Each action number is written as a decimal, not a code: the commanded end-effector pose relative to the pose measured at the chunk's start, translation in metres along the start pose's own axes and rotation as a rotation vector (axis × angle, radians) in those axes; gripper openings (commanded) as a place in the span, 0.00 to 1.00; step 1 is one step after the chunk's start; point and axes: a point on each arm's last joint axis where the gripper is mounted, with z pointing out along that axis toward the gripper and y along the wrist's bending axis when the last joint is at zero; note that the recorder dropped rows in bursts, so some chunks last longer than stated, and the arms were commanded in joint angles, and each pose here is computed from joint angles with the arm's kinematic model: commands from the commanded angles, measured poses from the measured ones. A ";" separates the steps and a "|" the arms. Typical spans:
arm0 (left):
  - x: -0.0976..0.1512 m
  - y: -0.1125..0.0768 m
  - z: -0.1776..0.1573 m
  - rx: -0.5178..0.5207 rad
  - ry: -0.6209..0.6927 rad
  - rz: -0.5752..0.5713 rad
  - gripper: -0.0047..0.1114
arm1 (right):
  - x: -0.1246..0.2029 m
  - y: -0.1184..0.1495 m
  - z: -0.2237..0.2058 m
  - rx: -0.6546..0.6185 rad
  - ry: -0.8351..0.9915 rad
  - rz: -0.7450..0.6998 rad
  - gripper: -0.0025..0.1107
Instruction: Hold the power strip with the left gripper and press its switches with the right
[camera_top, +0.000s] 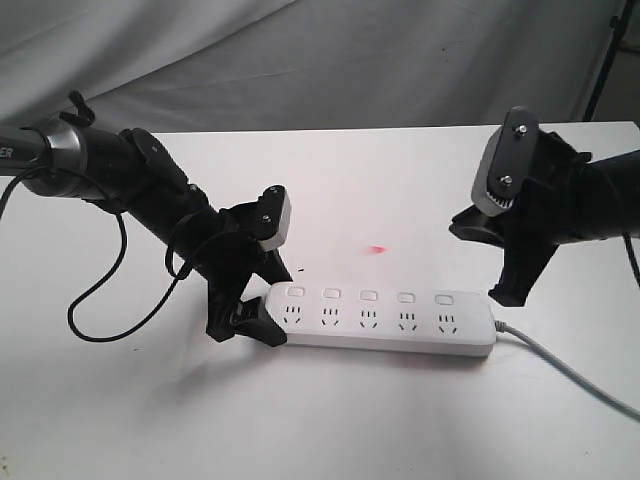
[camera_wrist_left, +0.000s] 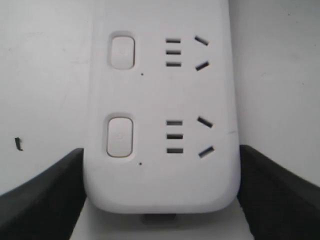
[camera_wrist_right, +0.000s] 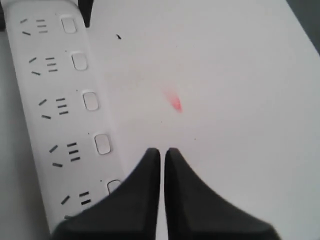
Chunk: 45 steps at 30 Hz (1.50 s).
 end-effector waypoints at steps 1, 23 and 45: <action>-0.004 0.000 0.000 0.000 -0.005 0.004 0.61 | -0.012 0.013 -0.030 0.040 -0.074 0.045 0.02; -0.004 0.000 0.000 0.000 -0.005 0.004 0.61 | -0.062 0.123 -0.208 0.075 -0.648 0.414 0.02; -0.004 0.000 0.000 0.000 -0.007 0.003 0.61 | -0.025 0.157 -0.266 0.577 -0.925 0.447 0.02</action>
